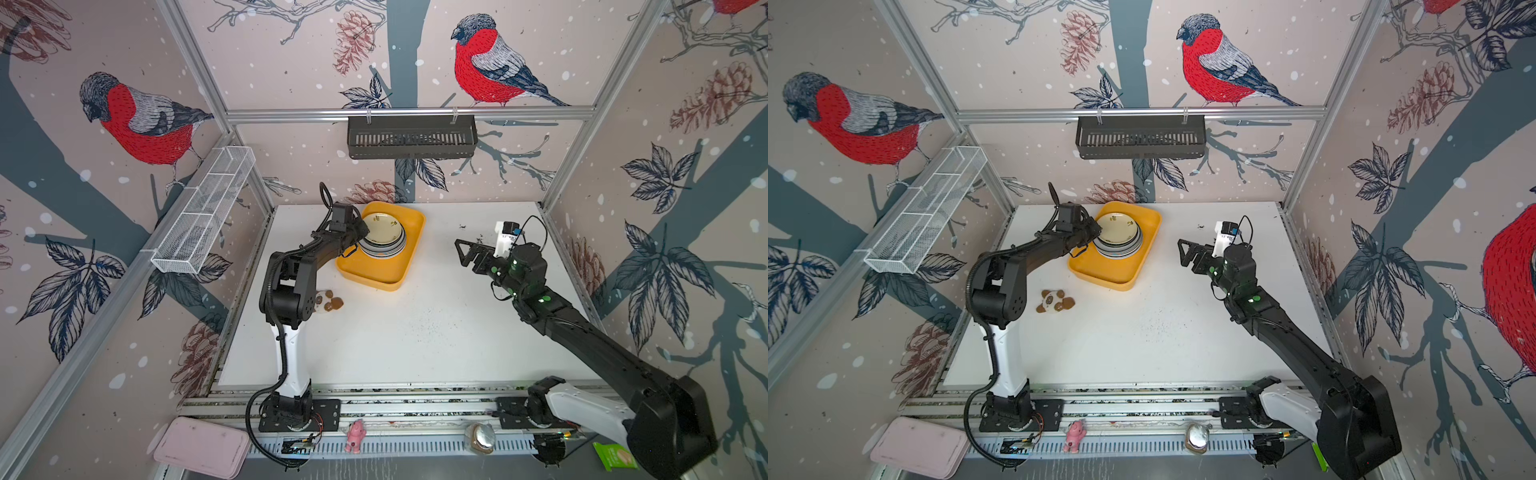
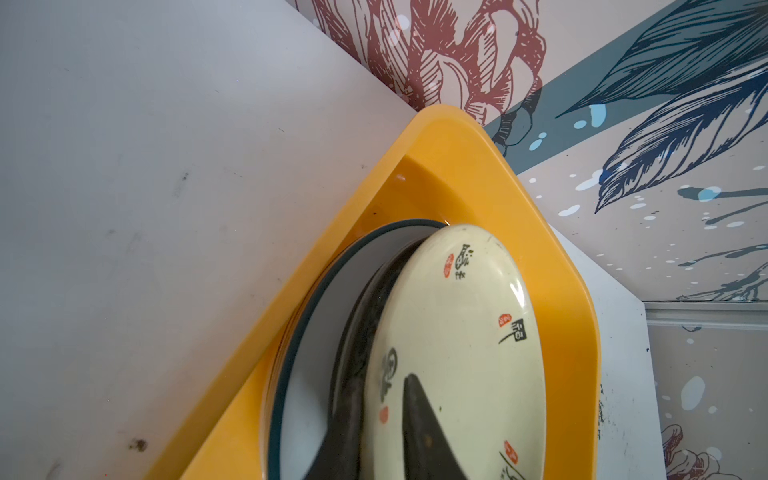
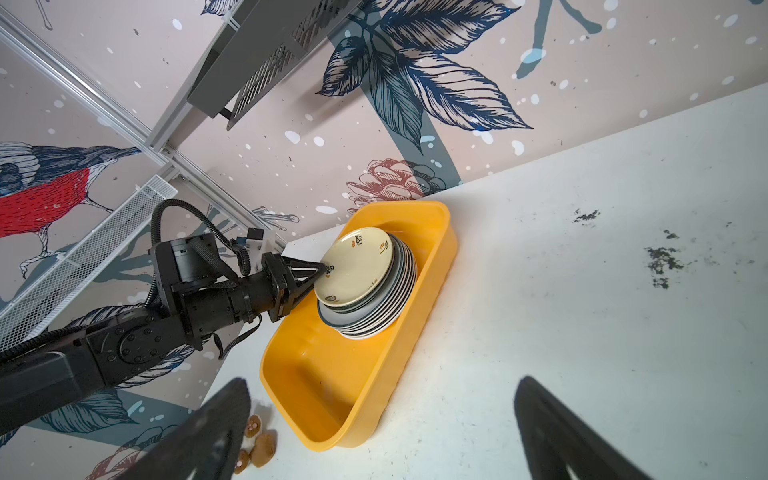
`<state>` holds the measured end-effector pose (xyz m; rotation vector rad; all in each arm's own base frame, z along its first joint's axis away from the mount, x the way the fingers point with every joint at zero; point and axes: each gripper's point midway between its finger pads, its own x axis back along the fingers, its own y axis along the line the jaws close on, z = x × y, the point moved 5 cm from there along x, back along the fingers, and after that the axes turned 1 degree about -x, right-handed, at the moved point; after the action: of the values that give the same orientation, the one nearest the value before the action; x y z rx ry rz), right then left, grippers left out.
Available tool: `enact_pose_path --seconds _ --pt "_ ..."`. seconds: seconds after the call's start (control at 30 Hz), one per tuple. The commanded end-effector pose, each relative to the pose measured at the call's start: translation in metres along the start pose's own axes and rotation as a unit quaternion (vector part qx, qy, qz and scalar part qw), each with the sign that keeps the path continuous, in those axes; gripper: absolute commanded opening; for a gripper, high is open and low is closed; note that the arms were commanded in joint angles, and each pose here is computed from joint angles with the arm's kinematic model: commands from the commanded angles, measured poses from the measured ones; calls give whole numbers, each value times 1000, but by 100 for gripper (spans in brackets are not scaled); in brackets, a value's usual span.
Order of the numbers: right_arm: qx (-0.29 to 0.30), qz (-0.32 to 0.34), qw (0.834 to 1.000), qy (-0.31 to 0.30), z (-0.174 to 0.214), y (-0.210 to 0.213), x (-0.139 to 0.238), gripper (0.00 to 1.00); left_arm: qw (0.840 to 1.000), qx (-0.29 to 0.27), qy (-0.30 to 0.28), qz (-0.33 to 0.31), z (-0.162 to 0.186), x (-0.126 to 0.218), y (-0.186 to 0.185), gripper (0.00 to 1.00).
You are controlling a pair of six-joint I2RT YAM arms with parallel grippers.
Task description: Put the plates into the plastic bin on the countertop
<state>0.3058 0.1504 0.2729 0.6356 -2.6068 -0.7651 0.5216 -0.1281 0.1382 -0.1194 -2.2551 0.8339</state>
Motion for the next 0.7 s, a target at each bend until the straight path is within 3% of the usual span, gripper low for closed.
enact_pose_path --seconds 0.0,0.33,0.67 --pt "-3 -12 1000 -12 -7 5 0 100 1000 -12 -20 17 -9 8 -10 28" --pt "-22 -3 1000 -17 -2 0 11 100 999 -44 -9 25 -7 31 -20 70" --pt "-33 15 999 -33 0 -3 36 100 997 -62 -14 45 -4 57 -29 80"
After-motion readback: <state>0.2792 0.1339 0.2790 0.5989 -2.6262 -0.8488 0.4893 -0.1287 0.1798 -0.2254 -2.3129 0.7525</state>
